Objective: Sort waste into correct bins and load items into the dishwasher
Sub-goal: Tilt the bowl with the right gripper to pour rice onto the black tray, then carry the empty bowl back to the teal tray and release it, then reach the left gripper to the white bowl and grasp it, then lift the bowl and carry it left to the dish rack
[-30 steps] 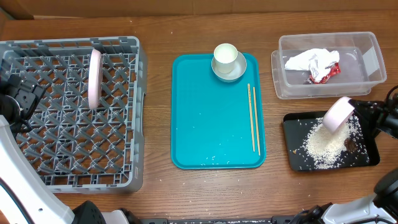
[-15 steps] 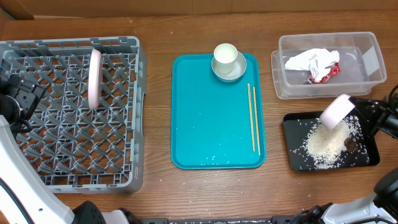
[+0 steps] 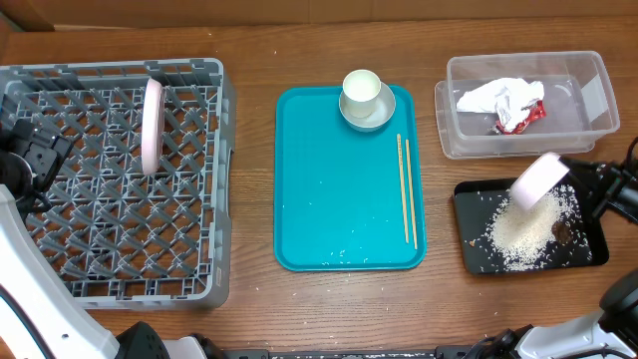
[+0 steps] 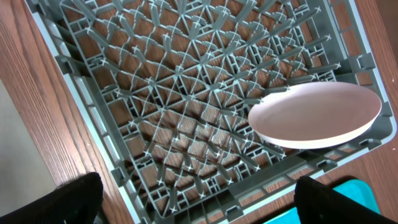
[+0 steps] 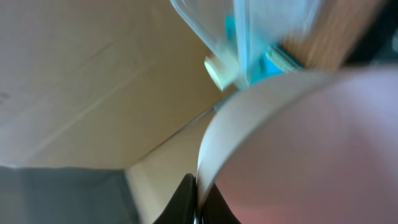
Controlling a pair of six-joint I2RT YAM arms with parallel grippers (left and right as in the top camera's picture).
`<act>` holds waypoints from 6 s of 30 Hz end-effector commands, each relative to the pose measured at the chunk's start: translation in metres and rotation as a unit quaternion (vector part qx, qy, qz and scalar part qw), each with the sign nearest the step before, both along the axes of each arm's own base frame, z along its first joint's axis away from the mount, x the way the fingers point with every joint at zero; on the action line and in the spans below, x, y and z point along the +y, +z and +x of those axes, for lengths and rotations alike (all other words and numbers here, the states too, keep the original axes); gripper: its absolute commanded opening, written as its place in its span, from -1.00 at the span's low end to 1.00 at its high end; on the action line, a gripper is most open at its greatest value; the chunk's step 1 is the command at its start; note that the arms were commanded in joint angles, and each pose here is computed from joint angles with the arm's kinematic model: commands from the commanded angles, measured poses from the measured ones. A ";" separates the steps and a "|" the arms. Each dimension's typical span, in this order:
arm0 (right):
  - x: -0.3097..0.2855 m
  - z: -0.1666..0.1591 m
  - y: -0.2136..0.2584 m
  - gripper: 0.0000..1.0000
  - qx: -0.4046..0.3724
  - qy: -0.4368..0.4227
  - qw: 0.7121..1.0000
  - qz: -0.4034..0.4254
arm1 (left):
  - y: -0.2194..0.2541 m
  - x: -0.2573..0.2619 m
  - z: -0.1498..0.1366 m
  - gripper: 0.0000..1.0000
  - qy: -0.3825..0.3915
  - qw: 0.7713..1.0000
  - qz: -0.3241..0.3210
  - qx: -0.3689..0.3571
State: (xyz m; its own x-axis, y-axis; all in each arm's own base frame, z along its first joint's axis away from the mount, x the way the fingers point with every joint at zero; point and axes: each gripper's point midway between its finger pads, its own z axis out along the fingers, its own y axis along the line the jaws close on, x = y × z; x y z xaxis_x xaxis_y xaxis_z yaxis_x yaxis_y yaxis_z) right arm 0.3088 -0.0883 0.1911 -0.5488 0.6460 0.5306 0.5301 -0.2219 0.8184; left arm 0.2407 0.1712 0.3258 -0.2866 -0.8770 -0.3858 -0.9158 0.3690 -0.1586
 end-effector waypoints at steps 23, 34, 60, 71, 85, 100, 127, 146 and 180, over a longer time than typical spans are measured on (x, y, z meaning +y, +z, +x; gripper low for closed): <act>0.028 0.007 0.020 -0.92 -0.062 0.080 0.983 -0.153 | 0.003 0.002 0.001 1.00 -0.004 1.000 0.004 -0.003; 0.130 0.004 0.065 -0.92 0.001 0.181 0.880 -0.440 | 0.003 0.002 0.001 1.00 -0.004 1.000 0.004 -0.003; 0.417 -0.035 -0.086 -0.25 -0.055 0.414 0.725 -0.548 | 0.003 0.002 0.001 1.00 -0.004 1.000 0.004 -0.003; 0.316 0.036 0.019 0.34 -0.010 0.316 0.719 -0.619 | 0.003 0.002 0.001 1.00 -0.004 1.000 0.004 -0.003; 0.031 0.097 0.112 1.00 0.157 -0.020 0.744 -0.649 | 0.006 -0.001 0.013 1.00 0.012 0.999 -0.014 -0.039; -0.059 0.083 0.116 1.00 0.213 -0.115 0.739 -0.629 | -0.009 -0.158 0.049 1.00 -0.384 0.895 -0.213 -0.083; -0.059 0.083 0.116 1.00 0.213 -0.115 0.739 -0.629 | -0.265 -0.377 0.032 0.51 -0.547 0.816 -0.004 0.187; -0.059 0.083 0.116 1.00 0.213 -0.115 0.739 -0.629 | -0.283 -0.388 0.031 -0.92 -0.538 0.806 -0.044 0.243; -0.059 0.083 0.116 1.00 0.213 -0.115 0.739 -0.629 | 0.012 -0.035 0.165 -0.92 -0.402 0.852 -0.197 -0.272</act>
